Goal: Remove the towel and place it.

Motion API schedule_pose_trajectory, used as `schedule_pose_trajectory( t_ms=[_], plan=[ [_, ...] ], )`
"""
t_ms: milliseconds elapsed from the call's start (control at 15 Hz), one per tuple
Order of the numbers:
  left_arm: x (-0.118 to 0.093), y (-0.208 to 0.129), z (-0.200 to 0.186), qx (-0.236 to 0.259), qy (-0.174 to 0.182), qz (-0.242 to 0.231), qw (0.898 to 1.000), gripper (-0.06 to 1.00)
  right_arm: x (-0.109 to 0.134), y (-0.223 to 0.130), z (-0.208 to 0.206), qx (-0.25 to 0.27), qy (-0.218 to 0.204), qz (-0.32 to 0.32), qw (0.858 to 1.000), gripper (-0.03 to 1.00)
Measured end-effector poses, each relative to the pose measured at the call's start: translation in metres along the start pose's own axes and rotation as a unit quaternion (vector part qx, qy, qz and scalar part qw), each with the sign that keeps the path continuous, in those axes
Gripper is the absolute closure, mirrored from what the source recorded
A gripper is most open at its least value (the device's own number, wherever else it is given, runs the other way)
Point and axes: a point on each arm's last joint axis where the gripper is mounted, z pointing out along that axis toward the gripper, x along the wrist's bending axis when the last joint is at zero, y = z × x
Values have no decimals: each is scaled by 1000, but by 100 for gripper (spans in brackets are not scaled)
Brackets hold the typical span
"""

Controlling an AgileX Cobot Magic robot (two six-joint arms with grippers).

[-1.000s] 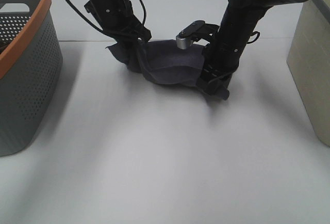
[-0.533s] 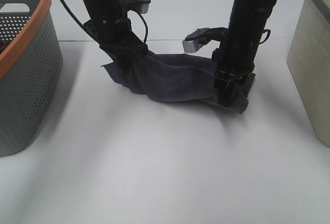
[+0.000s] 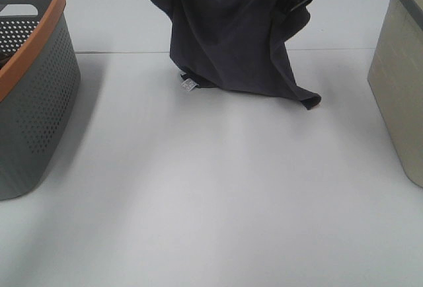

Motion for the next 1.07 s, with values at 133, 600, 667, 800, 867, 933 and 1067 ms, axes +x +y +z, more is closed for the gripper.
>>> schedule_pose_trajectory(
  t_ms=[133, 600, 667, 800, 867, 933, 1067],
  plan=[
    [9, 15, -4, -72, 47, 3, 996, 94, -15, 6, -4, -24, -75, -31, 996, 97],
    [53, 33, 7, -271, 113, -35, 955, 94, -85, 0, 3, -178, -276, -43, 944, 97],
    [53, 33, 13, -291, 110, -30, 950, 94, -88, -3, 17, -182, -278, -41, 942, 97],
    [50, 32, 24, -324, 106, -15, 940, 94, -91, -9, 48, -198, -279, -26, 939, 97],
    [49, 30, 32, -332, 103, -11, 937, 94, -94, -10, 57, -202, -279, -17, 939, 97],
    [48, 28, 37, -333, 102, -8, 937, 94, -97, -10, 57, -210, -282, -6, 936, 97],
    [48, 25, 42, -329, 101, -6, 939, 94, -102, -7, 51, -226, -289, 8, 930, 97]
  ],
)
